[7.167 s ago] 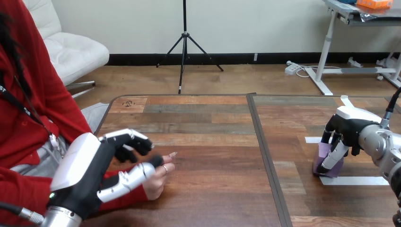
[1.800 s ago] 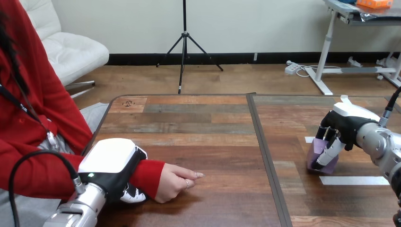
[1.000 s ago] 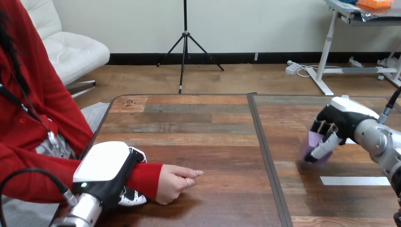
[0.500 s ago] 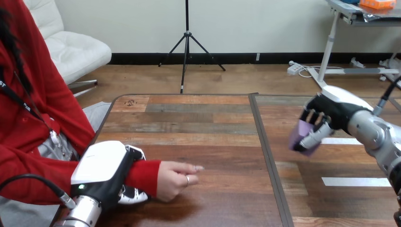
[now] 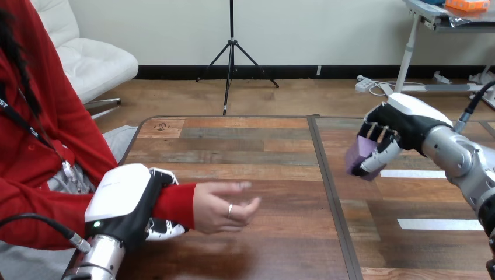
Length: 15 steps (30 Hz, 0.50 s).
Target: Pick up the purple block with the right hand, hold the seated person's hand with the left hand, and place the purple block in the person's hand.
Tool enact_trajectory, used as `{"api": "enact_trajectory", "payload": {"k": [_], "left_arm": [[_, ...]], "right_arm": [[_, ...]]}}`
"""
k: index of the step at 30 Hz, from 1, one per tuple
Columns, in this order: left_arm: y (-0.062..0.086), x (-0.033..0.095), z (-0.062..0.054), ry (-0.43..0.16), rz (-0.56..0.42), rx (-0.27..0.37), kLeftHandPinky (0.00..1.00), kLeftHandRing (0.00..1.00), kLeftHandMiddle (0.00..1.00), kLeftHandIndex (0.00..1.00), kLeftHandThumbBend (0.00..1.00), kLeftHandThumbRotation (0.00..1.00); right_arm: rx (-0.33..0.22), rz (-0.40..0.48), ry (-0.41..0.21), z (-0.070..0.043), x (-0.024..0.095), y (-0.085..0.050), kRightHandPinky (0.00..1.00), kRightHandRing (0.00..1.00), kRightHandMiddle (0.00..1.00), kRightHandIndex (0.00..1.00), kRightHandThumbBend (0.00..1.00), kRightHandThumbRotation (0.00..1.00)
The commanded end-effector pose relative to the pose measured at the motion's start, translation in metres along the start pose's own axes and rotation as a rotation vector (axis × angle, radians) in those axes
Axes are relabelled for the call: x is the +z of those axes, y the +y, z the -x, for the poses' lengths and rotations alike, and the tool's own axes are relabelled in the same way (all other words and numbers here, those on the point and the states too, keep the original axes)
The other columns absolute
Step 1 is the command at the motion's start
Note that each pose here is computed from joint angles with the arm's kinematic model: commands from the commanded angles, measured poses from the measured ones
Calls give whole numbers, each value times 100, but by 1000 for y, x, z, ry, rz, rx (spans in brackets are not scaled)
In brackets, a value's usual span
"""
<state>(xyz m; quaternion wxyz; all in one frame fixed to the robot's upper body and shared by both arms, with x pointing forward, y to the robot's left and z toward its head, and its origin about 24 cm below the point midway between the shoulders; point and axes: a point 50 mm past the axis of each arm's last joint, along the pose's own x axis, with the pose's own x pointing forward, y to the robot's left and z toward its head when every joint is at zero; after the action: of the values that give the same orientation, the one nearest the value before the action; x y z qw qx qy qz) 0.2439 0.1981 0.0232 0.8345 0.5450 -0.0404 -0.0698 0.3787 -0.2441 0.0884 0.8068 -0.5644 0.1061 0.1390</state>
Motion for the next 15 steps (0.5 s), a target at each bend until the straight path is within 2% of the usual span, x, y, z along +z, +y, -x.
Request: {"api": "enact_trajectory", "payload": {"k": [1, 15], "left_arm": [[43, 38, -26, -165, 53, 216, 30, 34, 39, 39, 63, 0], [53, 44, -36, -197, 59, 265, 30, 34, 38, 39, 66, 0]], "right_arm": [[-121, 15, -137, -3, 37, -44, 41, 45, 49, 49, 75, 0], [-137, 36, -208, -3, 52, -48, 41, 45, 49, 49, 75, 0]]}}
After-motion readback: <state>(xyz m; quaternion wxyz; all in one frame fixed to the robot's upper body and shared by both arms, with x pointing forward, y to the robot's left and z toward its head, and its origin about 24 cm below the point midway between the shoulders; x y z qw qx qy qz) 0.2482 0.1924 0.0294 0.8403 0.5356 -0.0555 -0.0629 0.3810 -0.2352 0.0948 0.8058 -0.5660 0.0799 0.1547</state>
